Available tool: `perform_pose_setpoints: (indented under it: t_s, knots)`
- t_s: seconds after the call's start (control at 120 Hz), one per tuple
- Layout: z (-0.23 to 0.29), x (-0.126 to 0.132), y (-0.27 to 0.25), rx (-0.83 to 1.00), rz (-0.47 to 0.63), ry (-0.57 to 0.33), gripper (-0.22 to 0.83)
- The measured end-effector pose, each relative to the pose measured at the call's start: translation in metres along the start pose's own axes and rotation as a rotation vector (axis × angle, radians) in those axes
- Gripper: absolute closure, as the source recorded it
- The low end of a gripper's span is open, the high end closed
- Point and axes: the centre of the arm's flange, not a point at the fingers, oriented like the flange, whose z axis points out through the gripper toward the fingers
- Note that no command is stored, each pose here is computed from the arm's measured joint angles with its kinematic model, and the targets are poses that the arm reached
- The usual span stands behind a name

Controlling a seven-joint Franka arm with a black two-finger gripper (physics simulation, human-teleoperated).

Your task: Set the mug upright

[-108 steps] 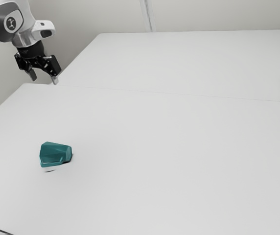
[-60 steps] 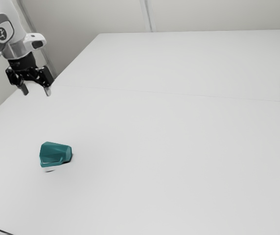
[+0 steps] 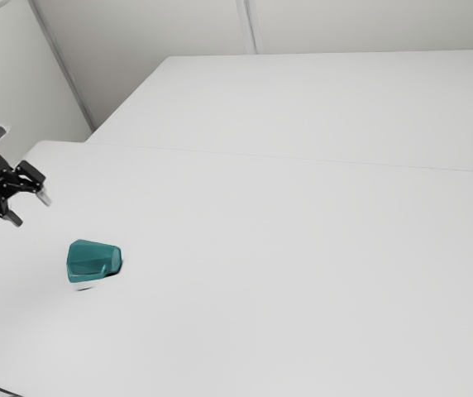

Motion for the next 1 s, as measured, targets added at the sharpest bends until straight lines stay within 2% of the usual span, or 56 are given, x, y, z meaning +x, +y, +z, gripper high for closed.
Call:
perform_pose_setpoints:
  t_s: [0.217,0.442,0.717,1.0]
  knots:
    - [0.019,0.01,-0.063,-0.148,0.035,0.017,0.0]
    - [0.069,0.038,-0.06,-0.24,0.19,0.01,0.0]
    - [0.109,0.04,-0.09,-0.312,0.281,0.033,0.0]
    - [0.139,0.05,-0.095,-0.383,0.359,0.082,0.0]
